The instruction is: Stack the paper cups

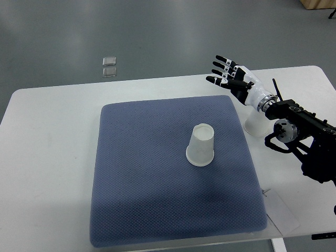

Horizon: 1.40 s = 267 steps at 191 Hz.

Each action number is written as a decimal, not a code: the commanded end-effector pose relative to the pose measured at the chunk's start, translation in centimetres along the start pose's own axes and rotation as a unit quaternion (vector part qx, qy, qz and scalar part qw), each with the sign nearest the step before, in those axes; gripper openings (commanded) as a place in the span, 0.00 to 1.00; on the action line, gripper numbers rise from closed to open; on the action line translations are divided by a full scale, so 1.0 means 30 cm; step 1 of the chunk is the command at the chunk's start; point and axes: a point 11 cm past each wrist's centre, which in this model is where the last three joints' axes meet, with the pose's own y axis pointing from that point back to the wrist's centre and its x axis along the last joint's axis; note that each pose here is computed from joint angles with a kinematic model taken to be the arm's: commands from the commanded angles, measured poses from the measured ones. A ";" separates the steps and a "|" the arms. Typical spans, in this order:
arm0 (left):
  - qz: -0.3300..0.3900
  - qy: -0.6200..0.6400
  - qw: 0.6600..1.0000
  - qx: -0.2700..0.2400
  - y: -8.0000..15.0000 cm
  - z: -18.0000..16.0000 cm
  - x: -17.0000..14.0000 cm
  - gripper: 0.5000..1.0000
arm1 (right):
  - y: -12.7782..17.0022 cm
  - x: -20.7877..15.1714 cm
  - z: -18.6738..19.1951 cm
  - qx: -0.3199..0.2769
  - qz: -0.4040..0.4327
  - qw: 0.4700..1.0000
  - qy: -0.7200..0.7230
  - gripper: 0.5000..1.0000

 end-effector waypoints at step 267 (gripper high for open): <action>0.001 -0.001 1.000 0.002 0.000 -0.007 0.002 1.00 | 0.001 0.010 -0.021 0.004 -0.003 1.000 0.017 0.86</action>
